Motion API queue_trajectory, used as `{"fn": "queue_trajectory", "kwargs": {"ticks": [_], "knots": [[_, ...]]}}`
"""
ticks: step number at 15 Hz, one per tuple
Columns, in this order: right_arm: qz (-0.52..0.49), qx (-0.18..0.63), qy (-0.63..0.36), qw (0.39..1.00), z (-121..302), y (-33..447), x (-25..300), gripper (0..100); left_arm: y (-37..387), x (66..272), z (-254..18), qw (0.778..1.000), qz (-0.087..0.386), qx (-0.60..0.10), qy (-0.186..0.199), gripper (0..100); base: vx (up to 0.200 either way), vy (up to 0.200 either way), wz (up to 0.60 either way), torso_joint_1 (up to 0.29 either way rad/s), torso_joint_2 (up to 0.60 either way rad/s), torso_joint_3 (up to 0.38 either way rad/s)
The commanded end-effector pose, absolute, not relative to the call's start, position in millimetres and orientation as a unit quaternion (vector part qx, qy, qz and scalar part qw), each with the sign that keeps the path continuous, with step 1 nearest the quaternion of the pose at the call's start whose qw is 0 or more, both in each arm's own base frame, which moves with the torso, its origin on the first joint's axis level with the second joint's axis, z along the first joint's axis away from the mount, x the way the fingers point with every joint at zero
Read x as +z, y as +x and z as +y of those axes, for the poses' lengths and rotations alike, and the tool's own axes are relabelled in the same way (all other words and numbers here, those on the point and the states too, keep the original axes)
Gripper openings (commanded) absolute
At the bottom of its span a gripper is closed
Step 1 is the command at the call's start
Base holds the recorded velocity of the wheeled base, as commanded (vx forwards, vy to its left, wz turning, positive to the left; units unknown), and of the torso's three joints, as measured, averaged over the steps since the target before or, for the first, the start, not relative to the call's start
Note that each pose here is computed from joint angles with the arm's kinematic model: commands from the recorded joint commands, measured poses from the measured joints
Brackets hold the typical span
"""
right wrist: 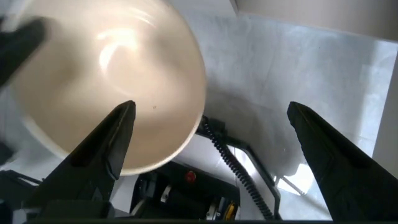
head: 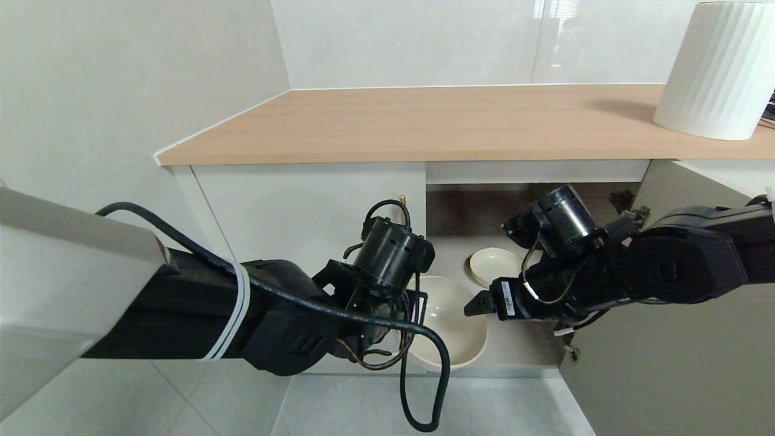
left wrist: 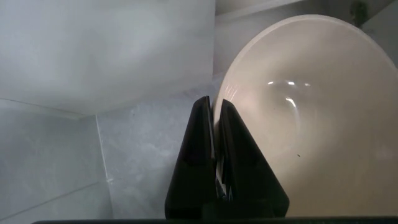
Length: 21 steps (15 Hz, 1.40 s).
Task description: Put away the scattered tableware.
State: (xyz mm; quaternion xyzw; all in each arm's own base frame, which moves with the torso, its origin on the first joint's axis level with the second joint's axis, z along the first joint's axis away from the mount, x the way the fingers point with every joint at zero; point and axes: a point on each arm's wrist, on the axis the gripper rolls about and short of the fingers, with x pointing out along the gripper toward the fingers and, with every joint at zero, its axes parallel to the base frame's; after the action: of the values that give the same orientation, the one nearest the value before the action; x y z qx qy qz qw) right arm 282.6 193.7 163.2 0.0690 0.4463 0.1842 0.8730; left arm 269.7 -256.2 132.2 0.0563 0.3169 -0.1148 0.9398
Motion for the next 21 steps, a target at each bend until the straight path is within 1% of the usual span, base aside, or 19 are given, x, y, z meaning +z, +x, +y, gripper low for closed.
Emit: {"fn": "queue_trajectory", "kwargs": {"ticks": [1, 2, 3, 8, 14, 15, 16, 18, 21], "knots": [[0.457, 0.181, 0.065, 0.869, 197, 287, 153, 100, 265, 139, -257, 0.942, 0.31, -0.119, 0.053, 0, 0.0, 0.0, 0.0, 0.0, 0.0, 0.0], [0.457, 0.18, 0.066, 0.869, 197, 287, 152, 100, 265, 139, -257, 0.942, 0.31, -0.12, 0.053, 0, 0.0, 0.0, 0.0, 0.0, 0.0, 0.0], [0.457, 0.181, 0.066, 0.869, 197, 287, 152, 0, 265, 139, -257, 0.942, 0.309, -0.12, 0.053, 0, 0.0, 0.0, 0.0, 0.0, 0.0, 0.0], [0.458, 0.181, 0.066, 0.868, 200, 289, 149, 0, 264, 142, -257, 0.943, 0.306, -0.121, 0.05, 0, 0.0, 0.0, 0.0, 0.0, 0.0, 0.0], [0.457, 0.179, 0.077, 0.868, 200, 289, 150, 0, 265, 140, -257, 0.942, 0.309, -0.119, 0.052, 0, 0.0, 0.0, 0.0, 0.0, 0.0, 0.0], [0.458, 0.179, 0.076, 0.868, 200, 289, 149, 0, 265, 139, -257, 0.942, 0.308, -0.118, 0.053, 100, 0.0, 0.0, 0.0, 0.0, 0.0, 0.0], [0.458, 0.179, 0.076, 0.868, 200, 289, 149, 0, 265, 139, -257, 0.944, 0.306, -0.114, 0.053, 100, 0.0, 0.0, 0.0, 0.0, 0.0, 0.0], [0.459, 0.177, 0.076, 0.867, 200, 289, 149, 0, 266, 143, -258, 0.948, 0.296, -0.114, 0.038, 100, 0.0, 0.0, 0.0, 0.0, 0.0, 0.0], [0.458, 0.169, 0.082, 0.869, 202, 297, 142, 0, 268, 147, -254, 0.95, 0.289, -0.11, 0.031, 100, 0.0, 0.0, 0.0, 0.0, 0.0, 0.0]]}}
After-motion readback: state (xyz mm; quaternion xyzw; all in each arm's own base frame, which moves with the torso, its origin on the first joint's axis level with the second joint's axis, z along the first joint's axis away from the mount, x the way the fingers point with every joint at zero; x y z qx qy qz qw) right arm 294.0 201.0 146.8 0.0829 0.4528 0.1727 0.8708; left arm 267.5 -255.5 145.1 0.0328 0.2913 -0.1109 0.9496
